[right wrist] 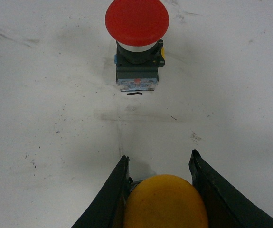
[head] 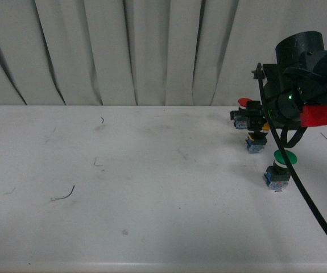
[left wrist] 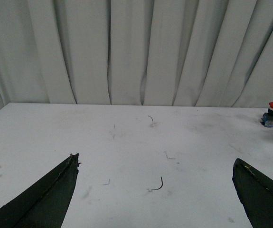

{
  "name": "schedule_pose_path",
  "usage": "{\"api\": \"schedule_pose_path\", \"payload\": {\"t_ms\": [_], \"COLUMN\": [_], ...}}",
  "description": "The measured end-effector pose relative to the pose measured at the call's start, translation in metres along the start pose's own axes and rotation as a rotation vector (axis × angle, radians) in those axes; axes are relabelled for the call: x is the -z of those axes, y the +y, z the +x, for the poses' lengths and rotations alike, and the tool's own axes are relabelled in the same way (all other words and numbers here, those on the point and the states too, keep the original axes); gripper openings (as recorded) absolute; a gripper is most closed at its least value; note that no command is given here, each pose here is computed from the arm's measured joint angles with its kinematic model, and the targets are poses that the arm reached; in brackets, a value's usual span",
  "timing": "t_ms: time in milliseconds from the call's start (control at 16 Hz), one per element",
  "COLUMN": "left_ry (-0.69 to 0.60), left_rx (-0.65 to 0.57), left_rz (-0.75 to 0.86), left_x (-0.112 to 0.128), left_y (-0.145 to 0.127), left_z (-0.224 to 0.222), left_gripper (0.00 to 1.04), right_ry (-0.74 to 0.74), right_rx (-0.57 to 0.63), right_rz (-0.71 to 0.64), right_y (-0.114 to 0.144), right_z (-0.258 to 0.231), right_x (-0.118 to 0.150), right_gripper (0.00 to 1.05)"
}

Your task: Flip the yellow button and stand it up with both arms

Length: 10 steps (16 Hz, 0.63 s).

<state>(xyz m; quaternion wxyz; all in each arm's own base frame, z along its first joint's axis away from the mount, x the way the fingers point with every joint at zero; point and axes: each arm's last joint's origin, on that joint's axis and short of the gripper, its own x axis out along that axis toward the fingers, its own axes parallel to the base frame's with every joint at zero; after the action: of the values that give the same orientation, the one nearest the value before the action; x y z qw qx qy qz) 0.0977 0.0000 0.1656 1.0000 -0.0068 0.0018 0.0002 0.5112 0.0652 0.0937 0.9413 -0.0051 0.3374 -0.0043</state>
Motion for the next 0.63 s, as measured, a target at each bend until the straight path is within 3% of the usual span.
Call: {"api": "schedule_pose_path", "payload": {"t_ms": [627], "left_ry": [0.000], "left_rx": [0.000], "left_rz": [0.000], "left_x": [0.0000], "left_y": [0.0000], "left_z": [0.0000], "left_gripper": [0.98], "right_ry": [0.003], "right_rx": [0.045], "right_rz": [-0.003], "right_y": [-0.0053], "right_z": [0.0023], "right_x": [0.0019], "right_gripper": [0.36]}}
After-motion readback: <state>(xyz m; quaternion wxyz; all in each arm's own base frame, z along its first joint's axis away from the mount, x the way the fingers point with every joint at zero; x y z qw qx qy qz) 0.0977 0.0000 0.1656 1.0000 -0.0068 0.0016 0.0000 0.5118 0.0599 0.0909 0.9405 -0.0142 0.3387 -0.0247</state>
